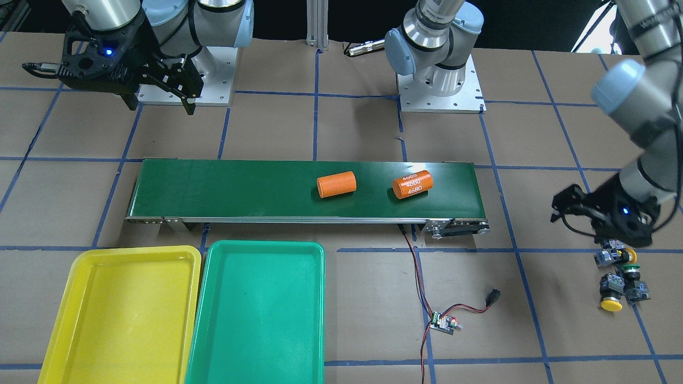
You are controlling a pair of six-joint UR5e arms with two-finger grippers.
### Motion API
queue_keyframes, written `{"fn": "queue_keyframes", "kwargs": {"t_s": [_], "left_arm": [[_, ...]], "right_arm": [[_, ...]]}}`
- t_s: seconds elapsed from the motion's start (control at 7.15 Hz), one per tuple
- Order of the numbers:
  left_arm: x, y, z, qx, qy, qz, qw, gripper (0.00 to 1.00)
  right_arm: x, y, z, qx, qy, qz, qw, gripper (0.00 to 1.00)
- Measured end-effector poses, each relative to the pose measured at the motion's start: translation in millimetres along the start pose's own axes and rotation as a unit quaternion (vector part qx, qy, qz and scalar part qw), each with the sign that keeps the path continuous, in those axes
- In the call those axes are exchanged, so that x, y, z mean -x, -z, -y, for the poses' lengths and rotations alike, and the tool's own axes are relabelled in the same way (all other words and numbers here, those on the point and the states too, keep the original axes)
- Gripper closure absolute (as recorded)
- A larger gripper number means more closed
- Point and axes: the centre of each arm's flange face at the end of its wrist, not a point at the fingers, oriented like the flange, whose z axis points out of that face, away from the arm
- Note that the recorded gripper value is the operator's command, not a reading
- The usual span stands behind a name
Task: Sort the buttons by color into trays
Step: 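Release the cylinder, return left gripper and grasp a yellow-capped button, then carry the yellow-capped button with the left gripper onto the belt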
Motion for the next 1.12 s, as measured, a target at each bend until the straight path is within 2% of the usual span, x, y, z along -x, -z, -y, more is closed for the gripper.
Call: {"fn": "queue_keyframes", "kwargs": {"t_s": [0.28,0.56,1.12], "left_arm": [[73,-51,17,0.000,0.036,0.007,0.9993,0.00],[104,-92,20,-0.009,0.047,0.022,0.9986,0.00],[115,-110,18,-0.007,0.052,0.020,0.9984,0.00]], "right_arm": [[0,0,0,0.000,0.000,0.001,1.0000,0.00],[0,0,0,-0.001,-0.001,0.002,1.0000,0.00],[0,-1,1,-0.001,-0.001,0.001,1.0000,0.00]]}}
